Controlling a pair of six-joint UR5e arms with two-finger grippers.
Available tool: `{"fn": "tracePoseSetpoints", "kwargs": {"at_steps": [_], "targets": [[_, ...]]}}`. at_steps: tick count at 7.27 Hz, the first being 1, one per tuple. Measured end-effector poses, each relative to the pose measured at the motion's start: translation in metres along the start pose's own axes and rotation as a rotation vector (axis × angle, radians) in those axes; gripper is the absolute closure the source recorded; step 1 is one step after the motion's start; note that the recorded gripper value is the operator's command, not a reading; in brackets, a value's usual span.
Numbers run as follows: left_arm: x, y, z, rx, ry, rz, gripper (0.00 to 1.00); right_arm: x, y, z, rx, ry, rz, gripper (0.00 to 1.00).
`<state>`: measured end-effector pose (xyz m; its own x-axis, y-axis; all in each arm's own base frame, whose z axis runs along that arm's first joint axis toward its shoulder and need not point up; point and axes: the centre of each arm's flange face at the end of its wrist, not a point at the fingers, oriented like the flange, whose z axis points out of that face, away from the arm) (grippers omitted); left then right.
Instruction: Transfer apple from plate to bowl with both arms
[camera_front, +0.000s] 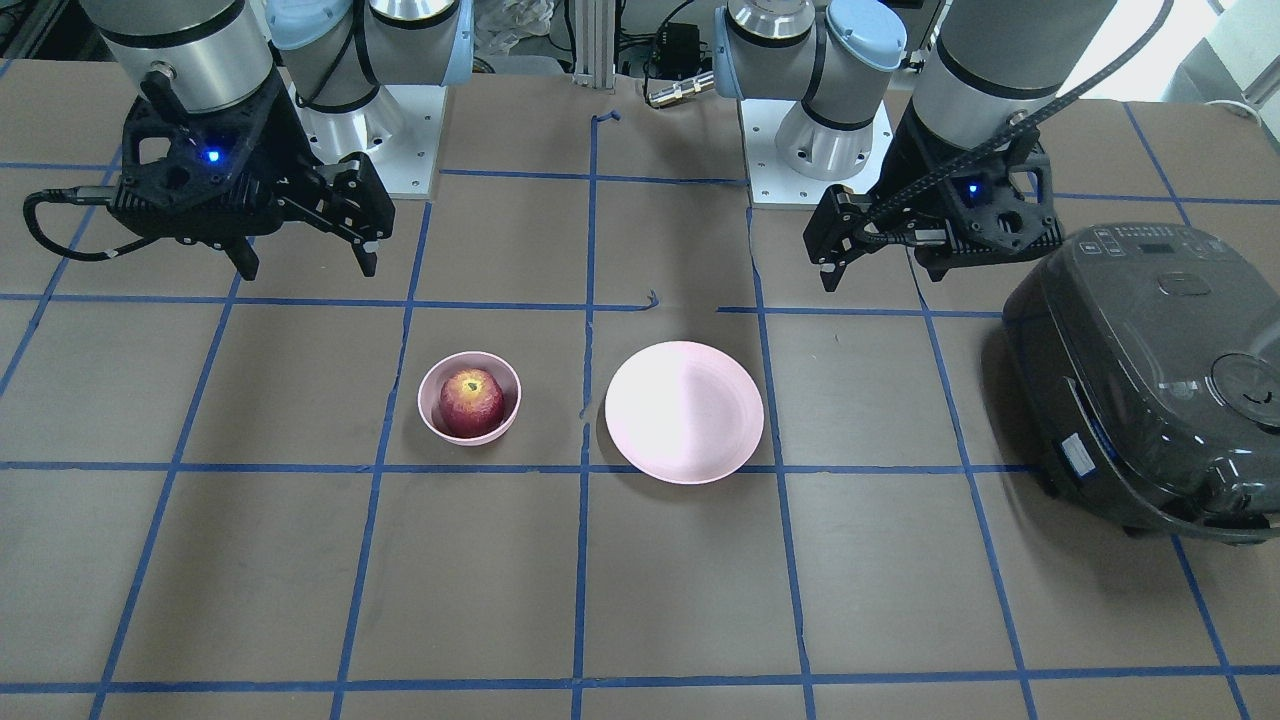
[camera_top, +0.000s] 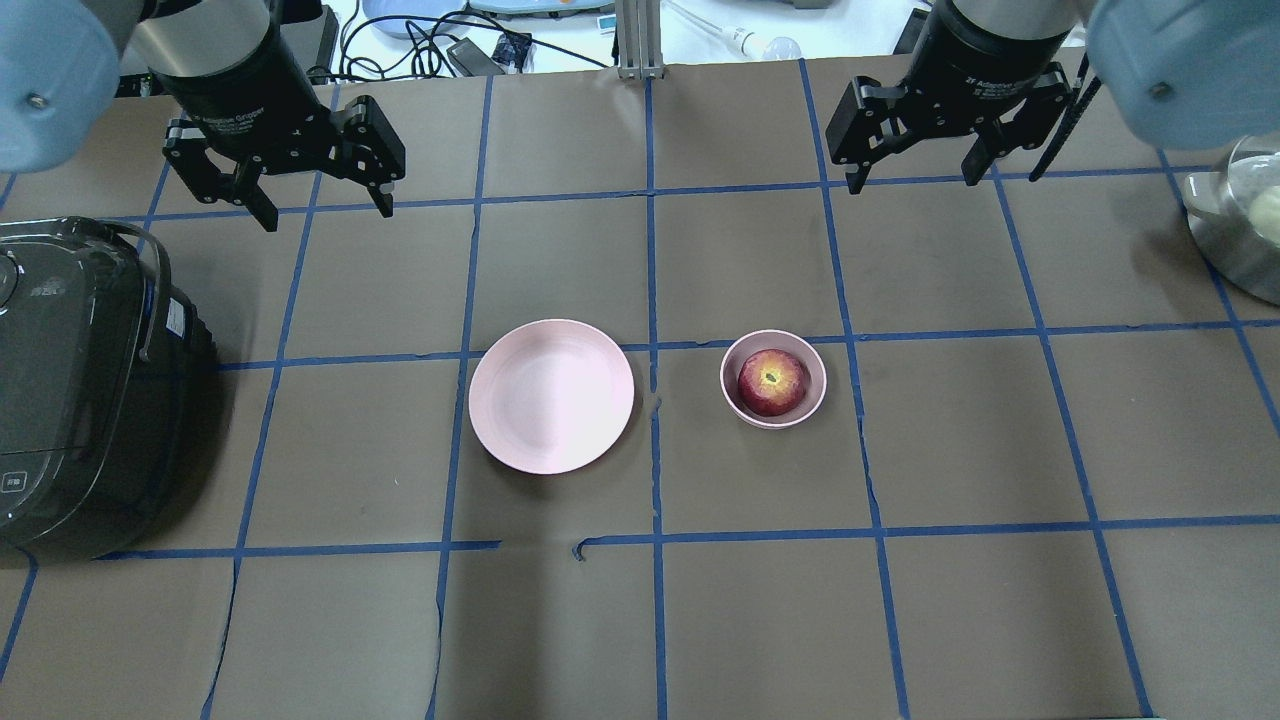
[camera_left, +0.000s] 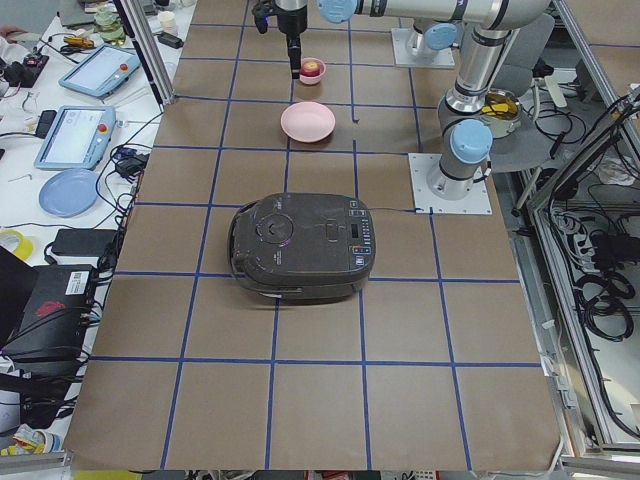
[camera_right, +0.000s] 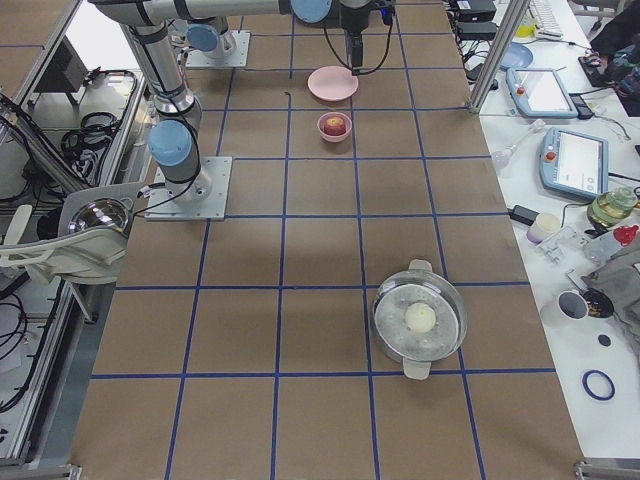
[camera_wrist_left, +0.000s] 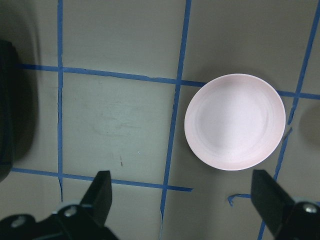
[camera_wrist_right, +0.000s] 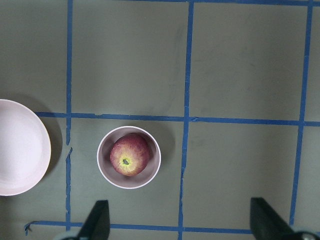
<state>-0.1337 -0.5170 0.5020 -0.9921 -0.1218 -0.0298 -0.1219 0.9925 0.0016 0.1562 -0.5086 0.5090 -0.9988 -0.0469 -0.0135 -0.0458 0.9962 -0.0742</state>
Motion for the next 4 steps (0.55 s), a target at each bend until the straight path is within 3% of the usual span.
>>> {"fn": "tracePoseSetpoints", "kwargs": {"at_steps": [4], "targets": [[0.0029,0.0005,-0.0007,-0.003,0.026,0.009,0.00,0.0002,-0.0001,0.0000,0.000,0.000,0.000,0.00]]}}
